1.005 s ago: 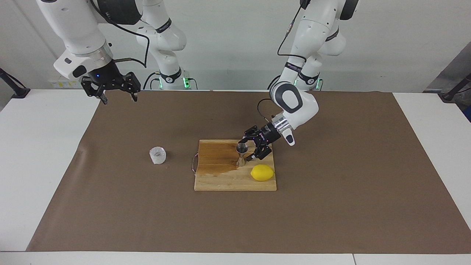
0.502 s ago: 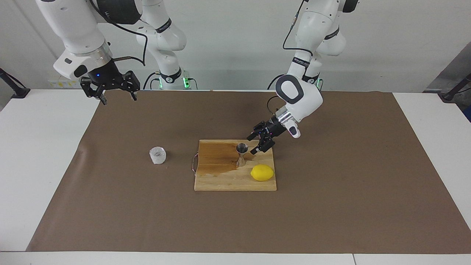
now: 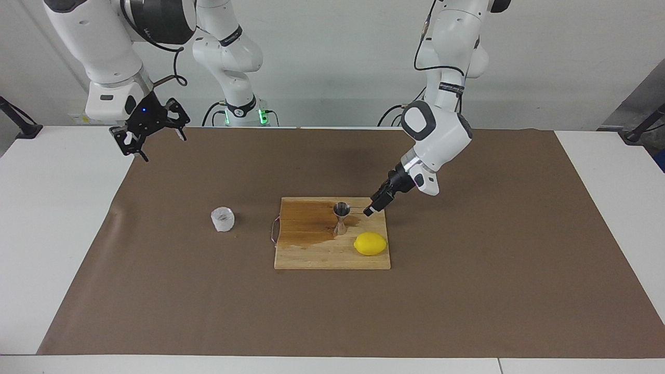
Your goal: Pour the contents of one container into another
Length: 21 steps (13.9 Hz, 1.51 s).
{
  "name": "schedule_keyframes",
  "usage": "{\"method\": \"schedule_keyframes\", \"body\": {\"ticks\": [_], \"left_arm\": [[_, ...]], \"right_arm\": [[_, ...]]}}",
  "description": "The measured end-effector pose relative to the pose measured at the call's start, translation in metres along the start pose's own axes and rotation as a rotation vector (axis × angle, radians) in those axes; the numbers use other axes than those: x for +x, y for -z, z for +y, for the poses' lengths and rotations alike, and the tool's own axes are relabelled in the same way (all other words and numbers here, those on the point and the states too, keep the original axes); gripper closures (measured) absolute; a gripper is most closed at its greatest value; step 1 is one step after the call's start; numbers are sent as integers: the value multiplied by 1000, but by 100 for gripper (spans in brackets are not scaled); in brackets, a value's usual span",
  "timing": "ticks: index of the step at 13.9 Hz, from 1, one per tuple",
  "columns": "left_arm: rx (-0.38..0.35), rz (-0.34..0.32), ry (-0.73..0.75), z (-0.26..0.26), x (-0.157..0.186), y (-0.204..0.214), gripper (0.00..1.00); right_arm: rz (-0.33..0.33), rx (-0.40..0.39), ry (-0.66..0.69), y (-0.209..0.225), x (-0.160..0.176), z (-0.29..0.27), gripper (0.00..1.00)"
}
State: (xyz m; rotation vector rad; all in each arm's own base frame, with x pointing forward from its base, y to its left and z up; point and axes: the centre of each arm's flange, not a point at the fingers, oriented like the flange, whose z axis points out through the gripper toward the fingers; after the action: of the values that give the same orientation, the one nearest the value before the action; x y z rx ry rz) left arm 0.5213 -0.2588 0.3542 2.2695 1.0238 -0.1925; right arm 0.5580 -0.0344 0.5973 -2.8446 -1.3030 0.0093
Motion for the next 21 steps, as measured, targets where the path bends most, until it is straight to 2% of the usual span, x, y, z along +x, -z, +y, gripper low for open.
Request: {"method": "schedule_keyframes", "body": {"ticks": [5,7,9,13,15,16,18,21], "left_arm": [[203,53,-243,10,22,46,0],[315,66,-333,12,31,70,0],[395,90,-427,18,46,100,0],[477,110,-623,2,103,157,0],[504,147,-712,-1,124,190,0],[510,173,-748,1,129,209,0],[509,234,-803,13,127,249,0],[572,279,-869,41,95,300,0]], "right_arm": [[145,129,247,-65,-45,32,0],[237,195,315,-106,-61,47,0],[344,218,411,-155,-73,69,0],[467,251,501,-220,-65,82,0],[516,280,526,-241,-58,79,0],[570,297,541,-256,-56,76,0],[665,319,587,-296,-55,73,0],[713,342,610,-336,-53,72,0]]}}
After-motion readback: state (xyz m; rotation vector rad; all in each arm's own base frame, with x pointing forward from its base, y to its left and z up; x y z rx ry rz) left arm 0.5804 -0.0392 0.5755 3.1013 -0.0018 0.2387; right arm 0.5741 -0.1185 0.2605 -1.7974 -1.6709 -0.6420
